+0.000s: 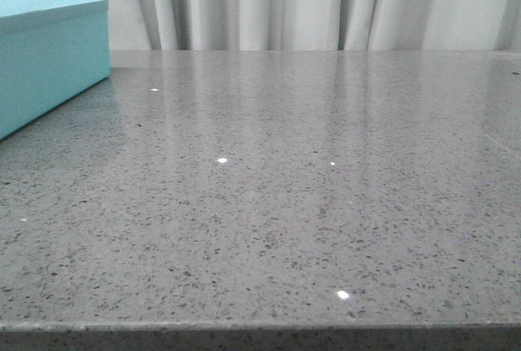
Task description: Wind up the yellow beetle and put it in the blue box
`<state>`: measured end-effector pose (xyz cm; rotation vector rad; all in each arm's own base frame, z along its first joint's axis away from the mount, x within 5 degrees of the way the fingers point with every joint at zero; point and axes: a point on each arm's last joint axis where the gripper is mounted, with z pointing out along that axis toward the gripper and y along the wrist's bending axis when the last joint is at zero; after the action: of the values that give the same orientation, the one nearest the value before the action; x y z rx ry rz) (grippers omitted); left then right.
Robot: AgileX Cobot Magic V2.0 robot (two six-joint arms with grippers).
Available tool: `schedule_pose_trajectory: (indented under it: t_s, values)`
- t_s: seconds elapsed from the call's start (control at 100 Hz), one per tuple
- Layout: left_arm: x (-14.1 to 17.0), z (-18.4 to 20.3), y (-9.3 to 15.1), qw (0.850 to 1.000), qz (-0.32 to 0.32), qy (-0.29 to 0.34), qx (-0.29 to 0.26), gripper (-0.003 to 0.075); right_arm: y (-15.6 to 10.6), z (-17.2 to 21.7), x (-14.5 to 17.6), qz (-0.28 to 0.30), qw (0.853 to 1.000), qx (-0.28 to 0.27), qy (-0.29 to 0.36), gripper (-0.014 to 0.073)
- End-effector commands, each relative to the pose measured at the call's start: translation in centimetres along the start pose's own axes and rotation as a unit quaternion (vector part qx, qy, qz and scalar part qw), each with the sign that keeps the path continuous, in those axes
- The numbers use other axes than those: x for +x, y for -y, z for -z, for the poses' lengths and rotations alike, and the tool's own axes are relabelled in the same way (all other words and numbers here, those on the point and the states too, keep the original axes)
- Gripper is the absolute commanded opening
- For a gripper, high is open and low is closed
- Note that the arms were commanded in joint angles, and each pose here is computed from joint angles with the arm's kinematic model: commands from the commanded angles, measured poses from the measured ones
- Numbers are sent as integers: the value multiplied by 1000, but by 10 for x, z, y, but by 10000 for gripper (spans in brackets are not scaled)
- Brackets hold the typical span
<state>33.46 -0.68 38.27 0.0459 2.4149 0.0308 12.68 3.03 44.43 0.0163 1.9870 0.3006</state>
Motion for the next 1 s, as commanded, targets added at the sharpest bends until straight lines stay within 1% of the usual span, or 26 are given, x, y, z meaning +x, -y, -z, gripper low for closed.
schedule_pose_trajectory:
  t_s: [0.0,0.1,0.17,0.3,0.43,0.52,0.62,0.71,0.86,0.99]
  values:
    - [-11,53,-1,995,14,95,5,388,1,11,-2,15,998,-7,61,476]
    - [-6,82,-2,991,15,130,5,338,5,14,11,17,997,-9,73,468]
    - [2,101,-2,988,15,153,5,293,8,16,19,22,996,-7,81,430]
    - [23,128,-2,982,16,187,7,197,12,20,35,27,996,-4,87,283]
    - [48,144,-1,977,18,214,9,107,15,30,46,25,995,-6,92,125]
    - [73,150,-1,977,18,214,9,52,18,39,53,26,994,-8,107,38]
    - [103,149,0,976,18,215,9,3,20,48,59,25,992,-12,123,-29]
    - [128,152,0,973,18,231,9,-20,21,54,64,27,990,-15,139,-58]
    - [174,151,2,970,20,242,12,-20,25,61,73,34,986,-13,165,-59]
    - [205,145,3,968,20,251,12,-20,28,63,83,44,980,-15,195,-59]
